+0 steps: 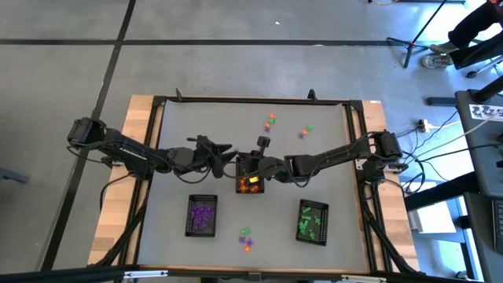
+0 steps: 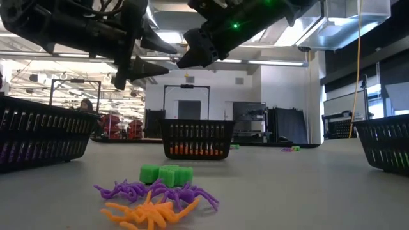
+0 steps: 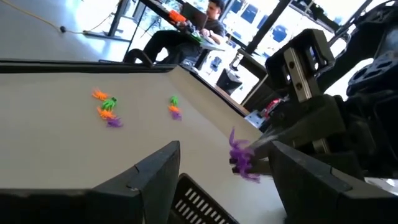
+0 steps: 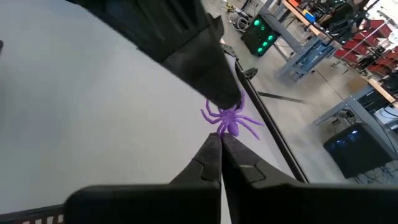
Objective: Sort Halloween decoration
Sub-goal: Put the violet spider toy into the bottom left black bin
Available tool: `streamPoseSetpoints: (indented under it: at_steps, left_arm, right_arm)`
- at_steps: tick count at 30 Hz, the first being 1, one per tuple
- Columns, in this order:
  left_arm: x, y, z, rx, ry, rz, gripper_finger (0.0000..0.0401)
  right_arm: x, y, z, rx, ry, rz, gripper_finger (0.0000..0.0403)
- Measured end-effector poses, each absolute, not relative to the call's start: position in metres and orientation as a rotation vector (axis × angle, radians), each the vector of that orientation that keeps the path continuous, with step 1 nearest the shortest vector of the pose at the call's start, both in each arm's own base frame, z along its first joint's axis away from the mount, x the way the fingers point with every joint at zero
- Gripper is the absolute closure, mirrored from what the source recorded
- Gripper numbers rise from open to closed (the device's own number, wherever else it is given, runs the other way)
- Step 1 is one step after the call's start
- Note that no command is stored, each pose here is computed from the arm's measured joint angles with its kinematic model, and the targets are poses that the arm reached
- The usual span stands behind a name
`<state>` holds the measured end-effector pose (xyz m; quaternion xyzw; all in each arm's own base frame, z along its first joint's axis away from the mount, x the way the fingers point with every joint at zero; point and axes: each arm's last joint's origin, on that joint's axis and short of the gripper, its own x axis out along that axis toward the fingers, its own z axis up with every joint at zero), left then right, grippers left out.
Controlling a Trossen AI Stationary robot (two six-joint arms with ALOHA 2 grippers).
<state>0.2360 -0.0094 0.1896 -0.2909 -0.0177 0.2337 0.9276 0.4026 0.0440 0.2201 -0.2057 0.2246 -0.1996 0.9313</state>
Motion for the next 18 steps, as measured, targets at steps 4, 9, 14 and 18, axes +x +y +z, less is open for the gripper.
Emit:
streamPoseSetpoints:
  at_steps: [4,9,14,18]
  left_arm:
    - [0.236,-0.009,0.190,-0.600,-0.040,0.482,0.0165]
    - [0.237,-0.009,0.190,-0.601,-0.039,0.482,0.0165]
    - [0.253,-0.011,0.193,-0.595,-0.018,0.459,0.0165]
    - [0.263,-0.011,0.195,-0.571,-0.008,0.458,0.0165]
  right_arm:
    - [0.403,0.044,0.220,-0.420,0.459,-0.405,0.0402]
    - [0.403,0.044,0.221,-0.417,0.451,-0.407,0.0402]
    - [0.403,0.044,0.221,-0.416,0.448,-0.407,0.0402]
    - [0.402,0.044,0.220,-0.423,0.465,-0.405,0.0402]
